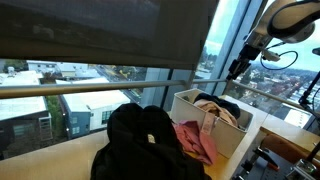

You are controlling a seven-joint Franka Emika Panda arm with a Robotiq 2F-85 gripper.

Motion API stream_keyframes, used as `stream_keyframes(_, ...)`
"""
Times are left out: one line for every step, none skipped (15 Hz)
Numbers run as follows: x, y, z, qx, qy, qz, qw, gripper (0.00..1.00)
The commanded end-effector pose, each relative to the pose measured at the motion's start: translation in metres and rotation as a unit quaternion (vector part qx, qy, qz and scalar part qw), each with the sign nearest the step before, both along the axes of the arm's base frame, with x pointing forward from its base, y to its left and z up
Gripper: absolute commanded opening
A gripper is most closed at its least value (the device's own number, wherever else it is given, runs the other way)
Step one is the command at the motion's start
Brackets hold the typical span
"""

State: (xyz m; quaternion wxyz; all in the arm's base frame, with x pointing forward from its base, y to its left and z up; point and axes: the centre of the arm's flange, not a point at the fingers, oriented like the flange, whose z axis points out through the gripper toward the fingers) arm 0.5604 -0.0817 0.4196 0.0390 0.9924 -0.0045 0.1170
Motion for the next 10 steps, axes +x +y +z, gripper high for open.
stream_keyframes(-0.027,0.059,0.023,-0.020,-0.020,0.015,0.9995,0.92)
stream_keyframes(-0.034,0.085,0.025,-0.021,-0.022,0.025,0.9992,0.99)
stream_keyframes(-0.036,0.108,0.020,-0.022,-0.021,0.035,0.9989,1.00)
stream_keyframes(-0.040,0.130,0.015,-0.021,-0.019,0.045,0.9986,1.00)
stream_keyframes(-0.042,0.152,0.005,-0.018,-0.015,0.054,0.9982,1.00)
stream_keyframes(-0.046,0.174,-0.009,-0.016,-0.007,0.065,0.9977,1.00)
stream_keyframes(-0.049,0.194,-0.023,-0.015,0.004,0.075,0.9971,1.00)
stream_keyframes(-0.054,0.210,-0.039,-0.014,0.017,0.085,0.9961,1.00)
stream_keyframes(-0.058,0.222,-0.051,-0.013,0.029,0.094,0.9951,1.00)
stream_keyframes(-0.060,0.235,-0.068,-0.014,0.041,0.102,0.9938,1.00)
